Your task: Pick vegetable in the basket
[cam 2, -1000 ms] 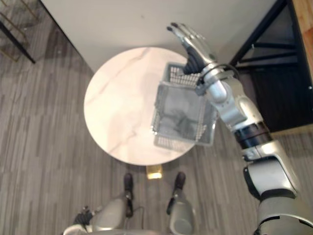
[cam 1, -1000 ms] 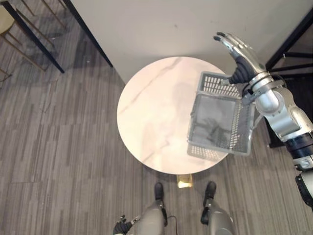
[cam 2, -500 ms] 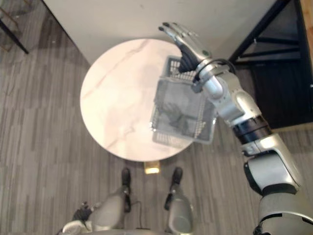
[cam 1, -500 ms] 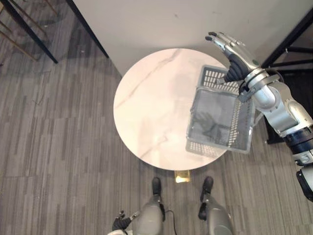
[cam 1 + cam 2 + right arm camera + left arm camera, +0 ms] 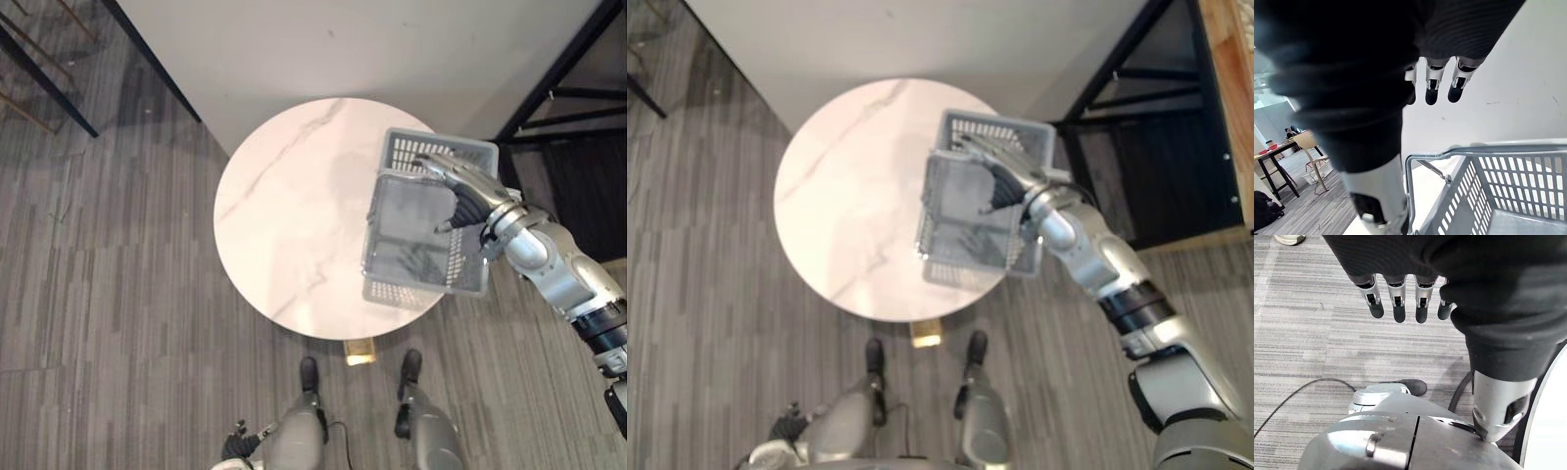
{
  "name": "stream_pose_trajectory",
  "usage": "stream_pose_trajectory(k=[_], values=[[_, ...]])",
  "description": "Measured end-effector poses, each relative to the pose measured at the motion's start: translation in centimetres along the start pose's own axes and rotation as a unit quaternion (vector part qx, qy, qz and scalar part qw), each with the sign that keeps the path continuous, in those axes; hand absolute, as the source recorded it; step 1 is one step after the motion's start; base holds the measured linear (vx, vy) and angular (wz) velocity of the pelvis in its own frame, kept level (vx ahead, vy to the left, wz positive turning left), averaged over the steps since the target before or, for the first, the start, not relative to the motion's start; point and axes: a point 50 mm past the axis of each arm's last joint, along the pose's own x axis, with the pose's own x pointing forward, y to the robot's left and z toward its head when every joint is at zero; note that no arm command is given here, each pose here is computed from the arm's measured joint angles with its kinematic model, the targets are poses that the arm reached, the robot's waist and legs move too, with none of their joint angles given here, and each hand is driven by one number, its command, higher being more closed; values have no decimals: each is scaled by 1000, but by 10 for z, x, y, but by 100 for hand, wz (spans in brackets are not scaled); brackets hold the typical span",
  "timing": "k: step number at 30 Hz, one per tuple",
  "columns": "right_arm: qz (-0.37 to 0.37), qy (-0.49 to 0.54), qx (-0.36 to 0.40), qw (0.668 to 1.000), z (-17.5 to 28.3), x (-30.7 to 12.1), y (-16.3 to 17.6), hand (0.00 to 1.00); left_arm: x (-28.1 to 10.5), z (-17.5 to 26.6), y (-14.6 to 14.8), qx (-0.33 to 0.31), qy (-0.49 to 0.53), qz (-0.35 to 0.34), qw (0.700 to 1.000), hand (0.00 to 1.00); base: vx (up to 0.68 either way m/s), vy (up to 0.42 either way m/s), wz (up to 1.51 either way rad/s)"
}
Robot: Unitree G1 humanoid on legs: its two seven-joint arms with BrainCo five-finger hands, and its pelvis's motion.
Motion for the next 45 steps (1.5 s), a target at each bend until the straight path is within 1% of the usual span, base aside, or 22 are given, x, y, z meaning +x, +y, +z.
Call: stream_pose_trajectory(k=[9, 16, 24, 29, 33, 38, 39, 45], values=[[13, 35, 6, 999, -16, -2, 8, 0, 1, 3, 0, 10, -4, -3, 1000, 0, 0, 0, 0], [-8, 85, 11, 996, -33, 8, 0, 0, 2, 6, -2, 13, -8, -3, 1000, 0, 1, 1, 1], [6, 161, 38, 986, -58, 3, 19, 0, 2, 6, -4, 15, -8, -2, 1000, 0, 1, 7, 8], [-11, 188, 41, 981, -68, 4, 11, 0, 2, 8, -5, 18, -15, -4, 1000, 0, 0, 0, 0], [-32, 190, 42, 980, -70, 6, 2, 0, 2, 8, -6, 22, -16, -5, 1000, 0, 0, 0, 0], [-40, 201, 48, 978, -72, 10, 1, 0, 2, 8, -6, 23, -16, -5, 1000, 0, 0, 0, 0], [-42, 204, 50, 977, -72, 11, 0, 100, 2, 8, -6, 24, -16, -5, 1000, 0, 0, 0, 0], [-50, 218, 53, 973, -76, 17, -7, 100, 2, 10, -8, 29, -23, -6, 999, 0, 0, 0, 0]])
